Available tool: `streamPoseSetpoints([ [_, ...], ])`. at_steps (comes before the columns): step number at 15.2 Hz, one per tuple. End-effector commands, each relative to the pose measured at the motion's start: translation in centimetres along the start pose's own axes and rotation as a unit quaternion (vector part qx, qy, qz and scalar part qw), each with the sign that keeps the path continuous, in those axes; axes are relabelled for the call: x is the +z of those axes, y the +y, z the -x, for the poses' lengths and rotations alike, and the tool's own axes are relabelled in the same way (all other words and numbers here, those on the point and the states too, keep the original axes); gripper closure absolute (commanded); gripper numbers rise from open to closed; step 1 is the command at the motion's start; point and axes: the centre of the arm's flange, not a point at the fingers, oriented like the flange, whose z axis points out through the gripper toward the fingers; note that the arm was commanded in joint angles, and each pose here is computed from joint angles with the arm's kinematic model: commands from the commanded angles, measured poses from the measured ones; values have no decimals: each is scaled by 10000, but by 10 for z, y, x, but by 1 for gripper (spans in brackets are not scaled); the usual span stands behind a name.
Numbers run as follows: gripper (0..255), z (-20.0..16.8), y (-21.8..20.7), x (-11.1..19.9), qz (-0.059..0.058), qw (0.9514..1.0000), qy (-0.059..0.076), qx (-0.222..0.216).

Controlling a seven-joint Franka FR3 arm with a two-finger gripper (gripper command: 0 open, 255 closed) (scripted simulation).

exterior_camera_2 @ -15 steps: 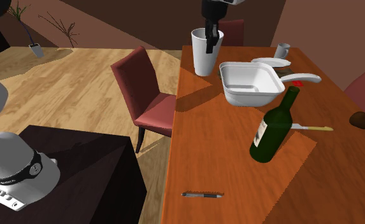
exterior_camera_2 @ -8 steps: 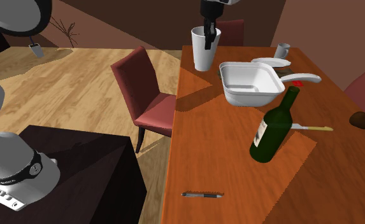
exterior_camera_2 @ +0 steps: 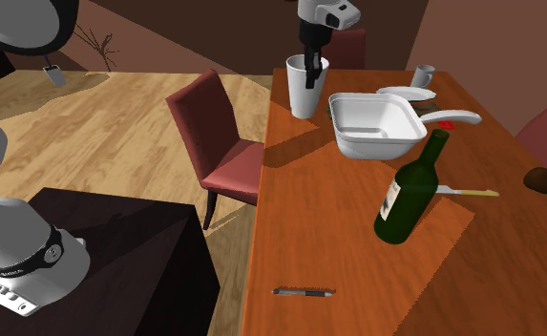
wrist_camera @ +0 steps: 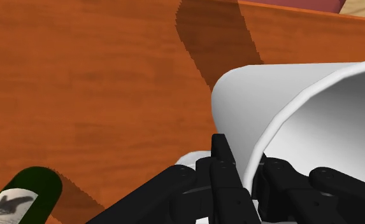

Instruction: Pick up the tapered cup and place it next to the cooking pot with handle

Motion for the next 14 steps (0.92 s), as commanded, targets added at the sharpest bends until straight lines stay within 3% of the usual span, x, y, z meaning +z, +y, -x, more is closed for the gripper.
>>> streamPoseSetpoints([
  [1,255,0,1,11,-3,10000,5,-1],
  [14,255,0,12,78,-3,10000,5,-1],
])
